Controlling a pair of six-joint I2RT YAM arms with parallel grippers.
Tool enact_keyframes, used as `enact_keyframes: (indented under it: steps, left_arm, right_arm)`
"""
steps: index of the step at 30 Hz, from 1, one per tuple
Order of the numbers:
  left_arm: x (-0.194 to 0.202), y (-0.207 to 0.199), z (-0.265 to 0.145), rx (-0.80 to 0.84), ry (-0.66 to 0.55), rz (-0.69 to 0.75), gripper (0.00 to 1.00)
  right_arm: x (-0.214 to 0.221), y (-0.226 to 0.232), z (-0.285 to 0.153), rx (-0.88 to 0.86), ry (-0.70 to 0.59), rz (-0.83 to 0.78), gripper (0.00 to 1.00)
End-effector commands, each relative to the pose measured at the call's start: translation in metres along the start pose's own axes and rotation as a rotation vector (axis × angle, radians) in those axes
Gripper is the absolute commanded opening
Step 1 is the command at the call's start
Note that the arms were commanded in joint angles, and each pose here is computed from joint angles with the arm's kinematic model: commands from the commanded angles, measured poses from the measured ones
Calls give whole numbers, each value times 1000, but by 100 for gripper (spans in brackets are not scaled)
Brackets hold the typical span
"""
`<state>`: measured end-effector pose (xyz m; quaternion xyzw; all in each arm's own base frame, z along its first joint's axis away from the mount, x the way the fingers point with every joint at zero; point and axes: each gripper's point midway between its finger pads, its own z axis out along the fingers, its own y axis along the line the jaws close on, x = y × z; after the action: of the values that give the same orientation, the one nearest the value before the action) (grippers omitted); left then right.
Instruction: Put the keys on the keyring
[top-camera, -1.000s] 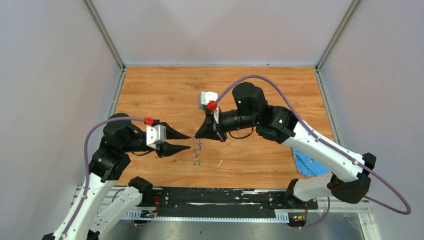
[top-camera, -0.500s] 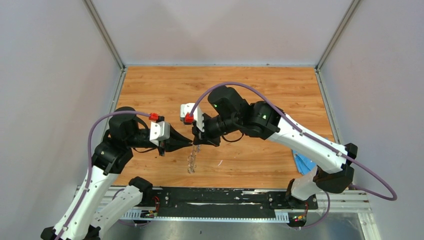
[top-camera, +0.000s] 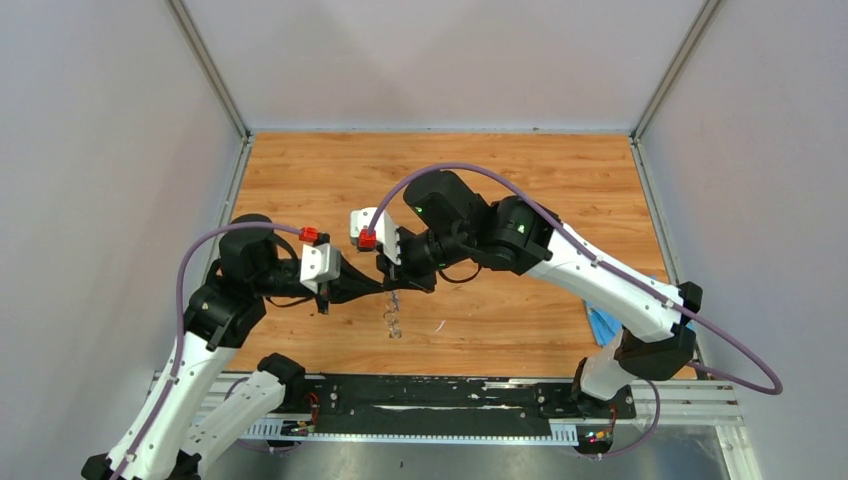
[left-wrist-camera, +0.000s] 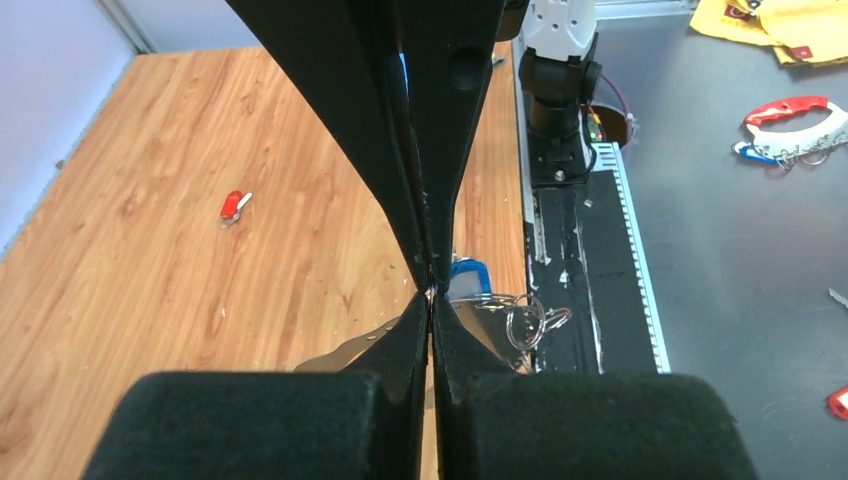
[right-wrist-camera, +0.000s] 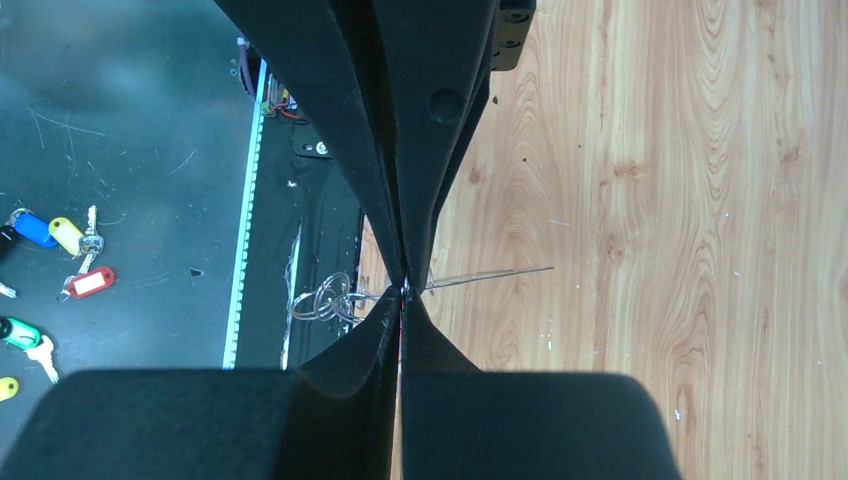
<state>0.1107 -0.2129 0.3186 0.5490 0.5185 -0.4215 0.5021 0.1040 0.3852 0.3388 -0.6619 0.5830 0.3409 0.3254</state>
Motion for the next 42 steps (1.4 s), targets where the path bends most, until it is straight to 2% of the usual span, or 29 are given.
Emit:
enact_keyframes:
  steps: [1,6,9,14,17,21,23,25,29,32,36,39,42]
  left_arm:
    - [-1,-4,-2,4,-7,26,0]
    - [-3,-8,-4,2,-16,56,0]
    - [-15,-11,-3,11,-65,41,0]
    - [-39,-13,-5,-2,-170,43,0]
    - [-35,-14,-5,5,-149,47,0]
    - [-15,-9,-10,-36,-39,85,0]
    - [-8,-6,-15,-62,13,98,0]
    - [-7,2,-20,-110,34,118,0]
    - [-7,20,-29,-219,69,157,1]
    - [-12,27,-36,-283,78,181,9]
    - [-21,37,-46,-375,90,196,28]
    - [-16,45,-48,-416,107,151,37]
    - [-4,58,-50,-474,142,73,53]
  right_arm:
    - [-10,3,-5,9,-12,-17,0]
    - [-33,3,-25,37,-166,0,30]
    - [-40,0,-41,65,-281,22,40]
    - [-33,-1,-52,75,-383,68,42]
    - [-22,-1,-46,77,-385,95,40]
    - [24,-19,-11,147,-287,152,42]
    - [44,-28,10,182,-268,156,47]
    - [62,-34,34,212,-242,122,53]
    - [91,-54,98,253,-199,142,54]
    - [113,-63,143,262,-155,150,53]
    - [133,-60,189,231,-132,129,50]
    - [133,-52,211,194,-135,100,49]
    - [143,-50,231,192,-89,80,50]
